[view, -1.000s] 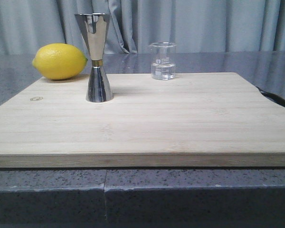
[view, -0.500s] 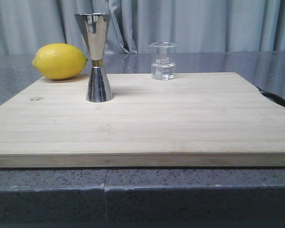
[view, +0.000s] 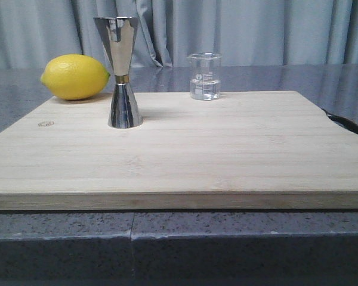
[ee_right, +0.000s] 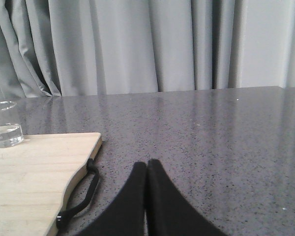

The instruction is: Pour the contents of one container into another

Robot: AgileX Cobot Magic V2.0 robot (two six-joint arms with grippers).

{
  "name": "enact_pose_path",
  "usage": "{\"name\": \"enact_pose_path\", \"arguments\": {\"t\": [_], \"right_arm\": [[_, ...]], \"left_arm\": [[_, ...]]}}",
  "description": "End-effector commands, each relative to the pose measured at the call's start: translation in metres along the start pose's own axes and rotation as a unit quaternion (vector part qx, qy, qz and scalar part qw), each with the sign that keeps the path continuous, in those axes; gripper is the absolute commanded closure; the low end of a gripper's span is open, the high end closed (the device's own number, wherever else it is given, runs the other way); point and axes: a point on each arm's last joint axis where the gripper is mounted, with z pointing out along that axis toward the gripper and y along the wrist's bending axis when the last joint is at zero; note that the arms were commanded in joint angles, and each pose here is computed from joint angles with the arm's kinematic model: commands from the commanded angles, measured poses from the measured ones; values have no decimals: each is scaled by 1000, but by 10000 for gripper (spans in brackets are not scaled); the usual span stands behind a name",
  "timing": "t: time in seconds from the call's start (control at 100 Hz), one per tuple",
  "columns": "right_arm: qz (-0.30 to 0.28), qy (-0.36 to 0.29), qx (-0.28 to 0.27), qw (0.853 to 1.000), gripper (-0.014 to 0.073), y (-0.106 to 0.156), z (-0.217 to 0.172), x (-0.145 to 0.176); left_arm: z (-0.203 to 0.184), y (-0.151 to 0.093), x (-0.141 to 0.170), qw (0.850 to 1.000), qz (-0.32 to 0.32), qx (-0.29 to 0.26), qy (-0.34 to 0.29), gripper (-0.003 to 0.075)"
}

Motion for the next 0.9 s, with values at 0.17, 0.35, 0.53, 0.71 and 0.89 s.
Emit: {"name": "enact_pose_path", "arguments": {"t": [0.17,0.35,0.53,0.71,0.89], "right_arm": [[-10,-45,1,999,666,0,-2,-1],[-9,-59,1,998,666,0,-3,-17],[-11,-36,-1,999,666,1,-8,-48],[-42,8,7,999,666,1,-9,-84],[-59,27,14,998,666,1,-3,-115]], "left_arm": [[-3,0,-8,998,-4,-2,-55,739],[-3,0,-20,998,-5,-1,-55,739],[-5,-2,-54,1000,-5,3,-25,739],[0,-4,-92,1000,-5,5,17,739],[13,-5,-116,998,-1,6,61,739]]}}
